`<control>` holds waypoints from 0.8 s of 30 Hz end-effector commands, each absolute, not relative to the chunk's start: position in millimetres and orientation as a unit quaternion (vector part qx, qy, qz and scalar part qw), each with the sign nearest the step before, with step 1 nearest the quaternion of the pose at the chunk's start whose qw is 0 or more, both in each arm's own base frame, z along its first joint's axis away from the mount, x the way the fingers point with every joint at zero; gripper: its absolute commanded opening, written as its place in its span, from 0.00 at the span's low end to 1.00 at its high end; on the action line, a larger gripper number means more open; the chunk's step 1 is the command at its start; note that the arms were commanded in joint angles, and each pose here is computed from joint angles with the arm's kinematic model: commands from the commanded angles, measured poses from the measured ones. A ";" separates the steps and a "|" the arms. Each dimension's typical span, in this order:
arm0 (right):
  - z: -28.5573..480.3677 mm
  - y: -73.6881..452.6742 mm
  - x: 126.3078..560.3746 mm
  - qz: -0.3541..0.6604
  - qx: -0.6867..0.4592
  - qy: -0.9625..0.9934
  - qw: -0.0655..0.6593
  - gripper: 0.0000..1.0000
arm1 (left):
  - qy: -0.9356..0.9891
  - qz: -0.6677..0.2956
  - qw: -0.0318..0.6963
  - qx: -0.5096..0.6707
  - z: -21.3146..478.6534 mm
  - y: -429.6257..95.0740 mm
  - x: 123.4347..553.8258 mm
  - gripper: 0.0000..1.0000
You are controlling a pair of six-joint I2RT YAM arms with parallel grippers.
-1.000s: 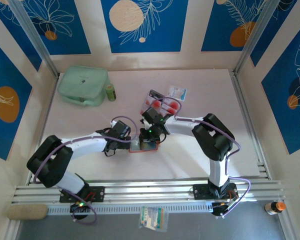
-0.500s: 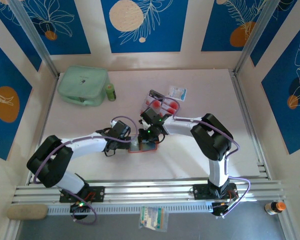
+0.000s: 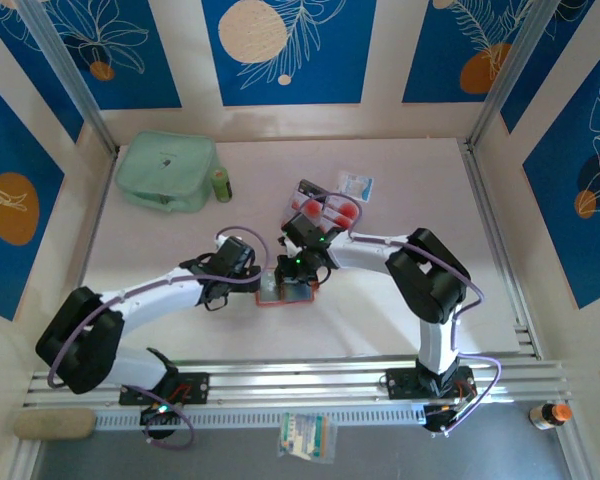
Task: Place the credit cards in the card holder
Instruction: Insert the credit card into the card slot, then flip over the card slot on the card holder.
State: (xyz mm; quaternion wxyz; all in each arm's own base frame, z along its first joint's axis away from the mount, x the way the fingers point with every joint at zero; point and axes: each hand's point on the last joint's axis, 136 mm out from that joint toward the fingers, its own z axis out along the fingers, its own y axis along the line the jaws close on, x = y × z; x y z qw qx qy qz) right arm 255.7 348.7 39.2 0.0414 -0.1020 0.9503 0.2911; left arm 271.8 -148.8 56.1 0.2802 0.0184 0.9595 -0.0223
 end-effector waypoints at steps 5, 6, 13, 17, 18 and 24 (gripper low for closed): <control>80.1 337.5 263.5 0.318 -0.094 0.941 0.068 0.13 | 0.950 -0.034 0.310 -0.005 90.7 -145.6 280.2 0.97; 82.2 333.6 265.4 0.318 -0.093 0.941 0.072 0.13 | 0.949 -0.037 0.313 -0.005 94.0 -146.5 280.7 0.98; 84.1 300.0 282.2 0.301 -0.080 0.946 0.091 0.18 | 0.945 -0.075 0.318 0.007 108.2 -163.6 285.9 1.00; 80.3 287.5 286.7 0.293 -0.082 0.948 0.088 0.20 | 0.946 -0.096 0.310 0.011 106.5 -178.2 287.7 1.00; 78.6 285.6 287.5 0.292 -0.083 0.949 0.086 0.20 | 0.946 -0.100 0.308 0.014 104.8 -182.2 287.6 1.00; 66.1 282.9 288.4 0.291 -0.081 0.951 0.070 0.16 | 0.950 -0.106 0.292 0.030 95.2 -206.7 285.5 1.00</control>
